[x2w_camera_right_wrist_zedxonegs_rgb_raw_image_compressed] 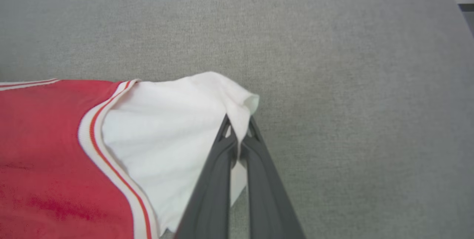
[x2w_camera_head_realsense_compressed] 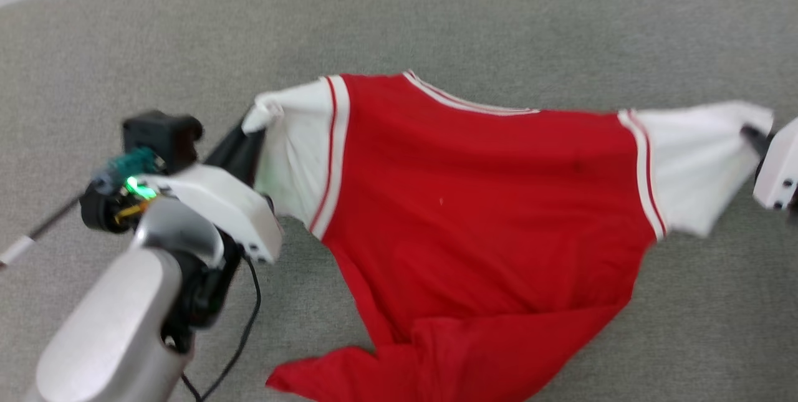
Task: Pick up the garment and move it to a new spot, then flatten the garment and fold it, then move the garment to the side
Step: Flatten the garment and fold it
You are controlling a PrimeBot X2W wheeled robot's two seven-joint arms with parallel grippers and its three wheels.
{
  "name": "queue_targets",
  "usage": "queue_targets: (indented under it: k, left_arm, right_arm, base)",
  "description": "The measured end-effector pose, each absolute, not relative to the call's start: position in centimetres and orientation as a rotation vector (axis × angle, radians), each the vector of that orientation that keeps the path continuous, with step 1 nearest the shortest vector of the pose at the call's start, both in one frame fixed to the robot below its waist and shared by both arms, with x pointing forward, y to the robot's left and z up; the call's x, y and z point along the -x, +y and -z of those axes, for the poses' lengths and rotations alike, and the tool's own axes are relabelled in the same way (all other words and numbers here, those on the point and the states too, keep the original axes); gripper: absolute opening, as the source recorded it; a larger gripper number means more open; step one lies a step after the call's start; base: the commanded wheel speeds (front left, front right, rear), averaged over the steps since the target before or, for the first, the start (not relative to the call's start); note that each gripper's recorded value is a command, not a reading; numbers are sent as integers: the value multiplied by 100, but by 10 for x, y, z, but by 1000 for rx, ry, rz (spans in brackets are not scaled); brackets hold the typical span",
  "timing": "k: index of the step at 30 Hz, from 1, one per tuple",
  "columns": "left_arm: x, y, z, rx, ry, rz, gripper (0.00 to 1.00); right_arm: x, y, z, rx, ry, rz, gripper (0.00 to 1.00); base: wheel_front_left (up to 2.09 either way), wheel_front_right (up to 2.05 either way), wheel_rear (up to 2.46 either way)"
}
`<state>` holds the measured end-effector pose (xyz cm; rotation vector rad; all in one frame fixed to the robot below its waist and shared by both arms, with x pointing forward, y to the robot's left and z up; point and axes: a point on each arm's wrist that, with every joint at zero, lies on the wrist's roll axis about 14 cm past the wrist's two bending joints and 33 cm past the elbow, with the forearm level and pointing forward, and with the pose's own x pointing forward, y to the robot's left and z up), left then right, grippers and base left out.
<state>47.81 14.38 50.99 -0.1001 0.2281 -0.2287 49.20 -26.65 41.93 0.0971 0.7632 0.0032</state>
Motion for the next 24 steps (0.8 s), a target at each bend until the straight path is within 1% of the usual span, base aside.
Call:
queue_targets:
  k: [2, 7, 13, 21, 24]
  left_arm:
    - [-488, 146, -528, 129, 171, 218, 0]
    - [-517, 150, -584, 175, 3, 207, 0]
    - [-552, 151, -636, 234, -119, 208, 0]
    - [-603, 162, -687, 191, -247, 177, 0]
    - [-621, 167, -703, 167, -295, 166, 0]
  right_arm:
    - [-505, -272, -450, -65, 659, 7, 0]
    - [-523, -285, -512, -17, 468, 46, 0]
    - [-549, -290, -589, 18, 238, 74, 0]
    - [-589, -285, -675, 86, -22, 81, 0]
    - [-601, -282, -698, 108, -86, 81, 0]
  base:
    - [0, 0, 0]
    - [0, 0, 0]
    - [0, 0, 0]
    - [0, 0, 0]
    - [0, 0, 0]
